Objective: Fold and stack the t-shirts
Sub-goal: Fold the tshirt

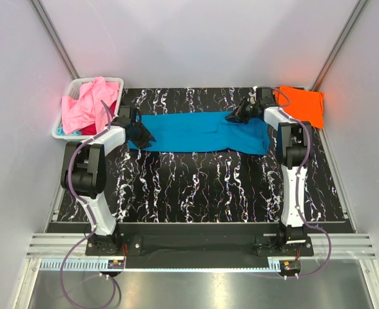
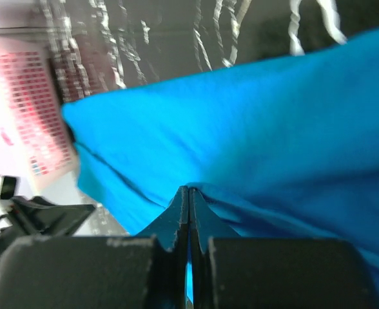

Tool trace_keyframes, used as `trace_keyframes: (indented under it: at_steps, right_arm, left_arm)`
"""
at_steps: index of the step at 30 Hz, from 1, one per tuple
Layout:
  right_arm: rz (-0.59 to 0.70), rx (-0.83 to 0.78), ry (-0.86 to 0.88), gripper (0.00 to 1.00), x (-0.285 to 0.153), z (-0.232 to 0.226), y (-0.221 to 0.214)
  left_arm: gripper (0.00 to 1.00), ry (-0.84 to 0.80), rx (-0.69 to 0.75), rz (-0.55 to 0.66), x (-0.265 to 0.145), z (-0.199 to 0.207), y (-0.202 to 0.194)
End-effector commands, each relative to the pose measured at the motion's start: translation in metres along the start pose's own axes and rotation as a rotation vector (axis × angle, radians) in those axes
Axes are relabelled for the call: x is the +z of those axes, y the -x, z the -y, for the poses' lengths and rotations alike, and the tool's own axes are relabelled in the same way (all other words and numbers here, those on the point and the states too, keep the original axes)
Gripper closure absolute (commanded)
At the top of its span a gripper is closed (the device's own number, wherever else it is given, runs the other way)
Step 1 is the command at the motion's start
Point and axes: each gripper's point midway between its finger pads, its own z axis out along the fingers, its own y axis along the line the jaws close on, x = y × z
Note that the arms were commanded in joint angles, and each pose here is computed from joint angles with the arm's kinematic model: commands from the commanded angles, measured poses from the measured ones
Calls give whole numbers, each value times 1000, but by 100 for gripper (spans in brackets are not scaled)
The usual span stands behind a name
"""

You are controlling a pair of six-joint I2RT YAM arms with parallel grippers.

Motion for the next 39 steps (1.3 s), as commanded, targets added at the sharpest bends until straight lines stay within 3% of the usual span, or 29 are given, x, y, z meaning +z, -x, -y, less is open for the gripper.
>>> trace_keyframes:
  at_steps: [1,3,6,8,11,21,24,28,34,39]
  right_arm:
    - [-36,-15,197,100,6,-47,11]
    - [-62,-15,219,100,10,-48,8]
    - [-39,-61,221,86,1,-56,12]
    - [-2,-110,195,70,-9,-59,14]
    - [46,-169,165,63,-21,-62,18]
    - [229,-301,257,60,-61,-108,36]
    - [212,-226,129,60,-62,-87,31]
    - [149,-136,-80,60,-70,-32,-7]
    - [160,-83,-305,62,-105,9,-37]
    - [159,-59,-382,62,-118,26,-53]
  left_arm:
    - [64,-79,43,10,-7,22,5]
    - [64,-82,47,12,-9,24,5]
    - [64,-88,56,15,-11,26,5]
    - [64,-90,59,14,-11,27,4]
    - [64,-92,70,0,-8,29,-2]
    - [65,-92,93,-25,-2,29,-18]
    - [65,-96,98,-28,-2,31,-19]
    - [65,-114,113,-28,-2,40,-19]
    - [65,-110,122,-42,4,42,-20]
    - [65,-32,123,-7,5,32,-11]
